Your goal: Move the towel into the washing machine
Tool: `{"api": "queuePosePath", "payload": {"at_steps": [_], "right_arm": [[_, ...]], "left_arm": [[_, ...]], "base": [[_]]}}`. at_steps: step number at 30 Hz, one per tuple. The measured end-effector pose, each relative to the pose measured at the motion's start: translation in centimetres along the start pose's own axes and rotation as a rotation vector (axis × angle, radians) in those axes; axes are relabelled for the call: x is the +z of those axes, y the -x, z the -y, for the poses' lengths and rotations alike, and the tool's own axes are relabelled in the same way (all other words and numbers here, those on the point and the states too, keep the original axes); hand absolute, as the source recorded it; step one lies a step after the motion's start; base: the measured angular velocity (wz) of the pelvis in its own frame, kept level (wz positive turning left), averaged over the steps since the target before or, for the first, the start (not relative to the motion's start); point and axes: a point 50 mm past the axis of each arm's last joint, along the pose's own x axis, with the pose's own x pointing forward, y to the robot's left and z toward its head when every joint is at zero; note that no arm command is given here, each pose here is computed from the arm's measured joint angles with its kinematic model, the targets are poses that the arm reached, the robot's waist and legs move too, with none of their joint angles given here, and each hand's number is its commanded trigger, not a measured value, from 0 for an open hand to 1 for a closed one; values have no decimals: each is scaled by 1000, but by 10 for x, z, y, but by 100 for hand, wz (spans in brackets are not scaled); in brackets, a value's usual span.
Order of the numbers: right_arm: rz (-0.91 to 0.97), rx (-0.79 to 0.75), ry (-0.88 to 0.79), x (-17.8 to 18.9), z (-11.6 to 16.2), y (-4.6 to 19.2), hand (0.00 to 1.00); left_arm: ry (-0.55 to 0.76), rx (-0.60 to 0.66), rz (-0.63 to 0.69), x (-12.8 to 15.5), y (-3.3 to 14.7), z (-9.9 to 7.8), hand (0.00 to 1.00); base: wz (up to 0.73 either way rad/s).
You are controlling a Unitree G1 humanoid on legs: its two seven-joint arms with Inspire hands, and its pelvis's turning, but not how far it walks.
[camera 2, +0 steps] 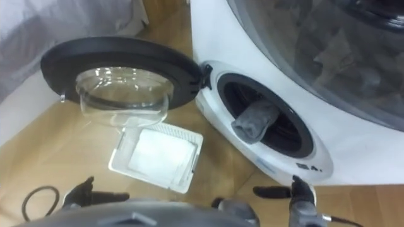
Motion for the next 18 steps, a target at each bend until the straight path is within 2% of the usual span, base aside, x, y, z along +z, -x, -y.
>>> {"api": "queuePosePath", "payload": {"at_steps": [6, 18], "right_arm": [[-52, 34, 5, -17, -4, 3, 0], [-133, 113, -8, -27, -8, 5, 0]], "left_arm": [[72, 8, -41, -12, 3, 1, 0], [103, 32, -115, -22, 4, -3, 0]], "base": [[0], [-2]]}}
